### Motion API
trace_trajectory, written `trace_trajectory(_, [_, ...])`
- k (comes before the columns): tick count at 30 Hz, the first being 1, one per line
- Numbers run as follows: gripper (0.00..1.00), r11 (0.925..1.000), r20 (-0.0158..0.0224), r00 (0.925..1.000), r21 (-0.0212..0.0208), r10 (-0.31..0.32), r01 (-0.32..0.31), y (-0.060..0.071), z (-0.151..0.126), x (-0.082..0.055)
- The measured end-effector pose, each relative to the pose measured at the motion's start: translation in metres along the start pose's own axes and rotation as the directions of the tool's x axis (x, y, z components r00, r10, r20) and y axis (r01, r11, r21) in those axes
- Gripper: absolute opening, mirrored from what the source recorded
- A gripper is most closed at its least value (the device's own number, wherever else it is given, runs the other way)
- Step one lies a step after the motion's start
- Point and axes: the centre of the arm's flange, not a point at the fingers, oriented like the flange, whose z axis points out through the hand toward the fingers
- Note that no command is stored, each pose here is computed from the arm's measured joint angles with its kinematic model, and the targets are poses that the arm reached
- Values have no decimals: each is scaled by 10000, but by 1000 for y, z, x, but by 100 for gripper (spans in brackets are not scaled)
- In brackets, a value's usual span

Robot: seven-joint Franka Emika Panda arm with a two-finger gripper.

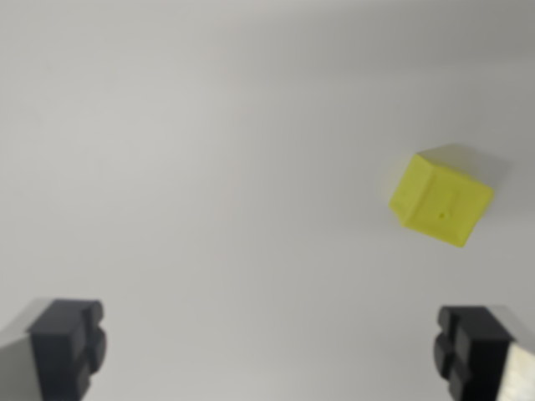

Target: Pick yellow cube

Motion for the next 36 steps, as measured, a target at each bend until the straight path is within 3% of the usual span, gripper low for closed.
trace_trajectory(9, [100, 9999, -10, 9999, 13, 160, -160, 5, 6, 2])
trace_trajectory(36, [100, 9942, -90, 9941, 61, 1078, -1078, 41, 73, 23])
